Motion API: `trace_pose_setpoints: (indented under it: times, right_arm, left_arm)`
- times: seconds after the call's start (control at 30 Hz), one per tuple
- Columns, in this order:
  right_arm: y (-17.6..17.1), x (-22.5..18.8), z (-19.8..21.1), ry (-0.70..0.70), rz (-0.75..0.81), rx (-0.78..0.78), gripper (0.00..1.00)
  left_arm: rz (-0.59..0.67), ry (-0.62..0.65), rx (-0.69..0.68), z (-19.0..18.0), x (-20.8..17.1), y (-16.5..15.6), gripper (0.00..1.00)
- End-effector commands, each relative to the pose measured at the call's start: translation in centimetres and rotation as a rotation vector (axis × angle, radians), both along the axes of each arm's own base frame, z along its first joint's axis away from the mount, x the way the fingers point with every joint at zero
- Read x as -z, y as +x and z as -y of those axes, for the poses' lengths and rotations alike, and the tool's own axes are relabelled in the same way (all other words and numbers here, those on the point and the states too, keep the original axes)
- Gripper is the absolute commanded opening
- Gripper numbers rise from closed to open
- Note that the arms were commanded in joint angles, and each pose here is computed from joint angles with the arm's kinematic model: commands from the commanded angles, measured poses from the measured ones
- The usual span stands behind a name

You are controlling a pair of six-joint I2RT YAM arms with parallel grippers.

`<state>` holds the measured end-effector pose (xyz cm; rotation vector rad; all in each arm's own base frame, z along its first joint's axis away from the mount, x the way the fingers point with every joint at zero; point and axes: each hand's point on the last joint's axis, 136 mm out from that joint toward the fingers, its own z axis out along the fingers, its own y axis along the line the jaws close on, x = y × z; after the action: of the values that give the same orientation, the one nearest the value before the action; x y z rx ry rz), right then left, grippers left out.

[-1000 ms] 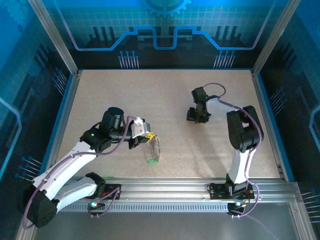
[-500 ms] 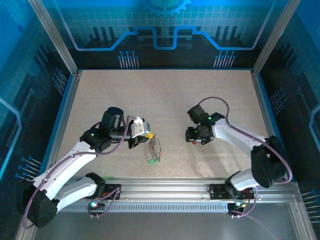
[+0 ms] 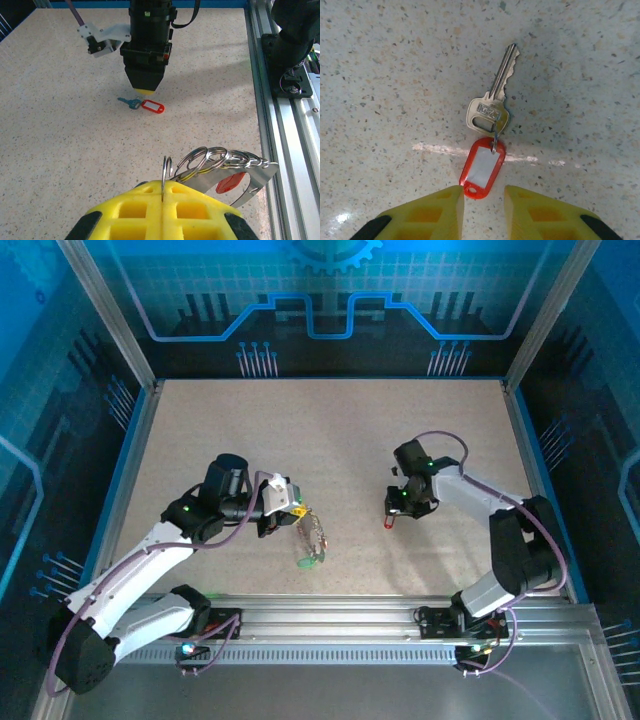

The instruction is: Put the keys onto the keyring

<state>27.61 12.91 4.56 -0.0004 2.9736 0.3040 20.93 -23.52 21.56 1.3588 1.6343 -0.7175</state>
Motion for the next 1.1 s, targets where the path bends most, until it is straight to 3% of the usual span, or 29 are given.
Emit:
trace_pose_setpoints:
  times: [0.0, 0.43, 0.63, 0.83, 1.07]
  right_arm:
    - [1.5, -0.1, -0.2, 0.019, 0.018, 0.001, 0.28]
    - [2.0, 1.5, -0.2, 0.011, -0.011, 0.011, 0.28]
    - [1.9, 1.9, -0.1, 0.005, -0.022, 0.012, 0.18]
    - [1.5, 2.3, 0.2, -0.011, -0.04, 0.011, 0.22]
    - [1.3, 2.4, 0.3, -0.022, -0.041, 0.004, 0.18]
  left_arm:
    - [0.02, -0.042, 0.023, 0.2, -1.2, -0.2, 0.0]
    - [0.017, -0.043, 0.022, 0.2, -1.3, -0.2, 0.0]
    - [0.014, -0.042, 0.023, 0.2, -1.2, -0.2, 0.0]
    - [0.012, -0.04, 0.021, 0.2, -1.1, -0.2, 0.0]
    - [0.013, -0.041, 0.023, 0.2, -1.2, -0.2, 0.0]
